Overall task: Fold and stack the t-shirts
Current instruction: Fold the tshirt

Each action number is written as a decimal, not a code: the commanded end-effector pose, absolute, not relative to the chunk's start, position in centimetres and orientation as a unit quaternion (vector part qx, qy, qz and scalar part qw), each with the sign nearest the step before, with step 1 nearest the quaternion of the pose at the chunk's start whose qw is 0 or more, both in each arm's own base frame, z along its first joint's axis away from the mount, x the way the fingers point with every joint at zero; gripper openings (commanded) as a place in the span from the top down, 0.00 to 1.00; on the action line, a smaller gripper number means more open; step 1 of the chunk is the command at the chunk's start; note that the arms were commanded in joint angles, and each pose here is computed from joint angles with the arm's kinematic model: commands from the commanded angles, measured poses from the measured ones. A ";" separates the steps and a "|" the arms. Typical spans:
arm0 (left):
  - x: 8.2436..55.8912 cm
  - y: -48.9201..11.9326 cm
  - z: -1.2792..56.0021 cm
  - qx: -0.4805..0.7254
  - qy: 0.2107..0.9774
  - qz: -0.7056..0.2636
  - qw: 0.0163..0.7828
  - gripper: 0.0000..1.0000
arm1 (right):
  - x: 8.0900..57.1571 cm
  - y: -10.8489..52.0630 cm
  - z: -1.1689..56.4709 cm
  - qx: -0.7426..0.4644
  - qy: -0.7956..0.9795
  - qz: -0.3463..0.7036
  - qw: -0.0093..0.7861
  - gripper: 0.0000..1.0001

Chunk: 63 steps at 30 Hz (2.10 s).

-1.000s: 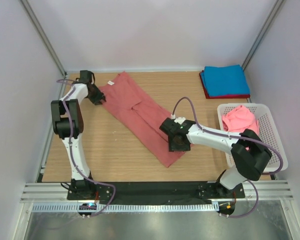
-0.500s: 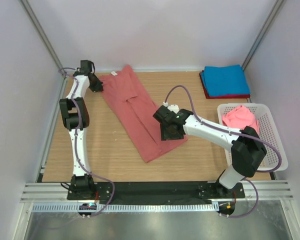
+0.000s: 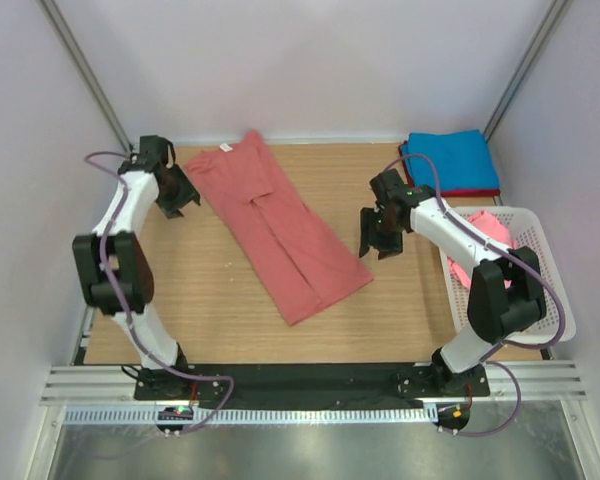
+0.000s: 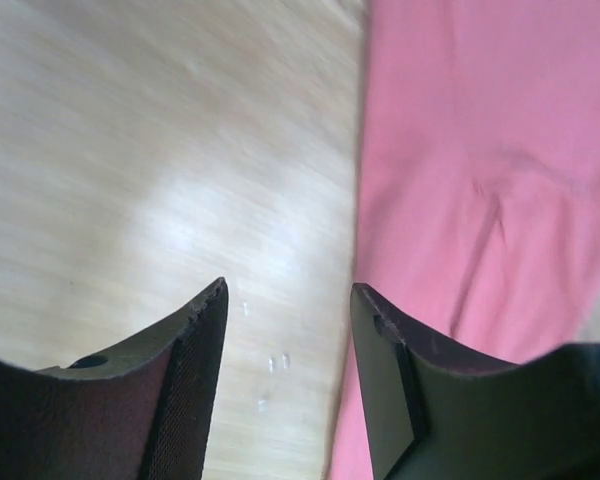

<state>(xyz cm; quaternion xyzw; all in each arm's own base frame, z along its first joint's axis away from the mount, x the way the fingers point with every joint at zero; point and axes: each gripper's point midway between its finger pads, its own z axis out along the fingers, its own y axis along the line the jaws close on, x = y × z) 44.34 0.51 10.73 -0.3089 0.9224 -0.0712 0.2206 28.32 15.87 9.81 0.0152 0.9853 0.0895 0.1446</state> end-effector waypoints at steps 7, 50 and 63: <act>29.3 -12.7 13.3 -0.260 0.922 -0.201 0.205 0.42 | 29.3 16.8 8.2 -0.028 0.974 0.216 0.068 0.46; 16.1 -24.2 0.3 -0.243 0.938 -0.239 0.054 0.56 | 29.3 13.4 2.9 -0.025 0.989 0.143 0.027 0.47; 15.5 -24.0 0.5 -0.233 0.942 -0.238 0.045 1.00 | 25.6 16.2 1.1 0.005 0.978 0.209 0.007 0.67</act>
